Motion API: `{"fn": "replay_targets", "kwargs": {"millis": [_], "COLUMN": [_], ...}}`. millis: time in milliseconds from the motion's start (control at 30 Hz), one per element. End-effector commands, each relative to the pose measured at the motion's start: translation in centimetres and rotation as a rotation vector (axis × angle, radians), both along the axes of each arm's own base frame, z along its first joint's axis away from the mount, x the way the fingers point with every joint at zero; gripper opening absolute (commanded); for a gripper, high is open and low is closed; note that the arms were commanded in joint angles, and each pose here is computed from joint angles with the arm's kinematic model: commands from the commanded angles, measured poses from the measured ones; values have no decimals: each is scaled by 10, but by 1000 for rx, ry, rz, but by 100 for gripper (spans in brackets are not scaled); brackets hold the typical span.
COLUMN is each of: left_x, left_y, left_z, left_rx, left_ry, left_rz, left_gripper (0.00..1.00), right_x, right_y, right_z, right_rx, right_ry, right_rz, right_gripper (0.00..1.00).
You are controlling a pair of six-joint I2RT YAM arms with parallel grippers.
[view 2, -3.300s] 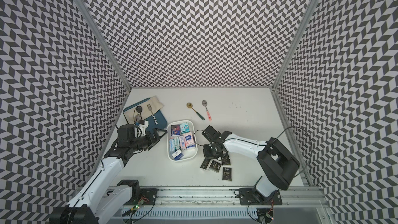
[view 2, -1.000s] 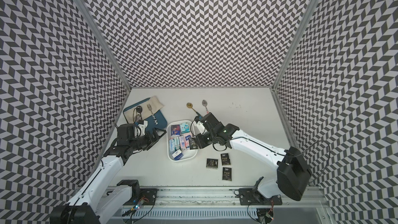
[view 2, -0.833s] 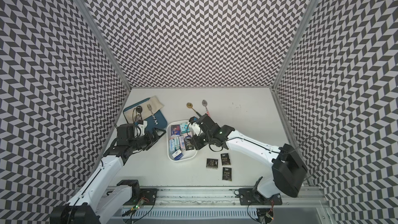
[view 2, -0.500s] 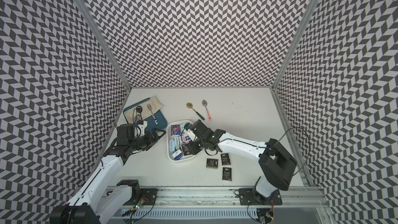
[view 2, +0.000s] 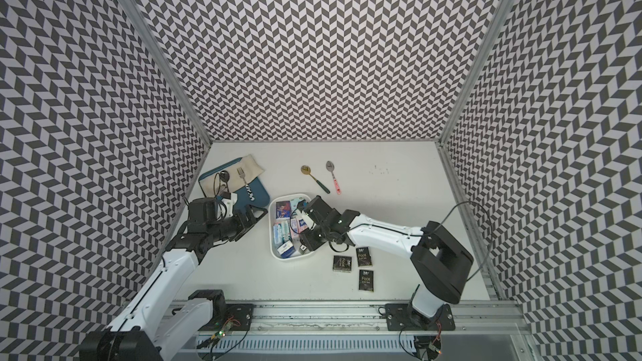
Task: Put the pocket tissues into the storage box
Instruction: Place the pocket tissues in the storage box.
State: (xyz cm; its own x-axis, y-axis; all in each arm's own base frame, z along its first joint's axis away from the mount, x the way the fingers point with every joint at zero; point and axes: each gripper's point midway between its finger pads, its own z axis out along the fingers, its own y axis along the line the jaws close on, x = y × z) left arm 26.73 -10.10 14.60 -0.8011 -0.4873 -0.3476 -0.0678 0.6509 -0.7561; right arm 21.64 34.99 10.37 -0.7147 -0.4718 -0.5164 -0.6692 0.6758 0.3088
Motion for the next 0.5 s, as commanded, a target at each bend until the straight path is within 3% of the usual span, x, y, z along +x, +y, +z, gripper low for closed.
{"fn": "replay_targets", "kwargs": {"millis": [0,167,400,467], "left_x": [5,6,5,5], "left_y": [2,1,0,0], "left_z": [15,16,14,15], "left_rx": [12,10,4,4], "left_ry": [-41,-45,-43,-45], "left_rz": [-2,-4,-6,-6], "left_gripper": [100,100,100,100], "right_x": [4,-2,-30,-38], "right_y": [-5,-44,-90,-96], "right_z": [33,20,-17,-24], "right_rx": [26,-147,-355,-381], "right_ry": [-65,-69,42,71], "right_rz": [-27,-55,-32,-13], "right_gripper": [49,50,50,54]}}
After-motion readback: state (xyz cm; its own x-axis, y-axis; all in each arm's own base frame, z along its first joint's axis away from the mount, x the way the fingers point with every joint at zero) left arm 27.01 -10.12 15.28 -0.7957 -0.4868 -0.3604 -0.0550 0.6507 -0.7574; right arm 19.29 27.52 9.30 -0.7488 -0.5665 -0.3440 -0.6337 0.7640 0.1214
